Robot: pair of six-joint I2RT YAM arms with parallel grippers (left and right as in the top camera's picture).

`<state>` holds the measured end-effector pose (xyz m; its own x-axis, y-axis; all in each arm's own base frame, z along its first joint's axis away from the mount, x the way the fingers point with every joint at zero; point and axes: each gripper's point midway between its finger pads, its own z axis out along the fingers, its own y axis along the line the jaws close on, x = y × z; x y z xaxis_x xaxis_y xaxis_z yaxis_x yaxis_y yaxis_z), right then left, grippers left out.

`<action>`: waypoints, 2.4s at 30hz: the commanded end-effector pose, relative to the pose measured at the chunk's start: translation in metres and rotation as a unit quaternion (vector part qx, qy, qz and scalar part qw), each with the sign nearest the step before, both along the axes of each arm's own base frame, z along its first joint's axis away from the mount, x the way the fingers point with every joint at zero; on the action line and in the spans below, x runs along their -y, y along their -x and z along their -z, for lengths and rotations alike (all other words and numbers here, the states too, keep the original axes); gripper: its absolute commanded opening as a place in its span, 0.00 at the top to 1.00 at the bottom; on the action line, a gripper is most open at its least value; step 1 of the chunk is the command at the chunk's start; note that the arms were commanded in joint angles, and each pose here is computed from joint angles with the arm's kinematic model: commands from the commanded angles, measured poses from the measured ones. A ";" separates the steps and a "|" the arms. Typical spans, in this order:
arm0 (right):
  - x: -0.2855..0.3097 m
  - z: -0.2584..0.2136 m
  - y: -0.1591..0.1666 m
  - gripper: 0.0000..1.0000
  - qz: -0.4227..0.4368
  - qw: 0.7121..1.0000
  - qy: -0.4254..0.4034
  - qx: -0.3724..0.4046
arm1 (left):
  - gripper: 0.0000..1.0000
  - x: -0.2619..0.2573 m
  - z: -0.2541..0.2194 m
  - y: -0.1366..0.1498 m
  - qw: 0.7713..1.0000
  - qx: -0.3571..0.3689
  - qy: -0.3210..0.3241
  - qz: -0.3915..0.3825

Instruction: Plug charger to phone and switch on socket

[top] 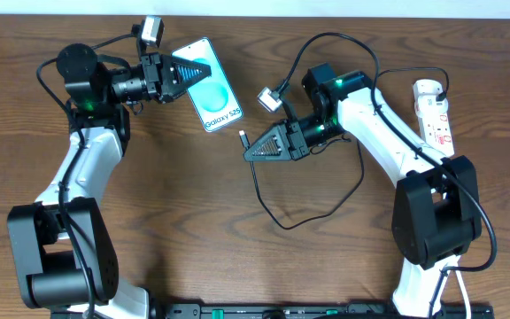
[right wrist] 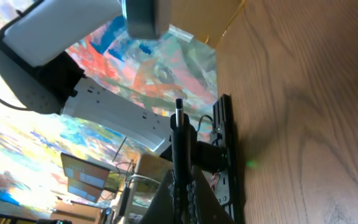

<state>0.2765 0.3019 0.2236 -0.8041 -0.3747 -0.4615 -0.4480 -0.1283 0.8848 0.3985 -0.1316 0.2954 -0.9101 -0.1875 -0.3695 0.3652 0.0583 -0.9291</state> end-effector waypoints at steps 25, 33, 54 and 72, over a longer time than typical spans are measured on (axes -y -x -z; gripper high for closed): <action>-0.011 -0.002 0.003 0.99 -0.016 0.999 -0.012 0.036 | 0.93 0.005 -0.008 -0.006 0.999 0.041 -0.002 -0.017; -0.011 -0.002 0.002 0.99 -0.015 0.999 -0.013 0.038 | 0.93 0.022 -0.008 -0.002 0.998 0.056 -0.003 -0.002; -0.011 -0.002 -0.001 0.99 -0.013 0.999 -0.013 0.039 | 0.93 0.023 -0.006 0.007 0.997 0.068 -0.009 0.024; -0.011 -0.002 -0.001 0.99 -0.013 0.999 -0.012 0.036 | 0.93 0.024 -0.005 0.012 0.996 0.083 -0.013 0.038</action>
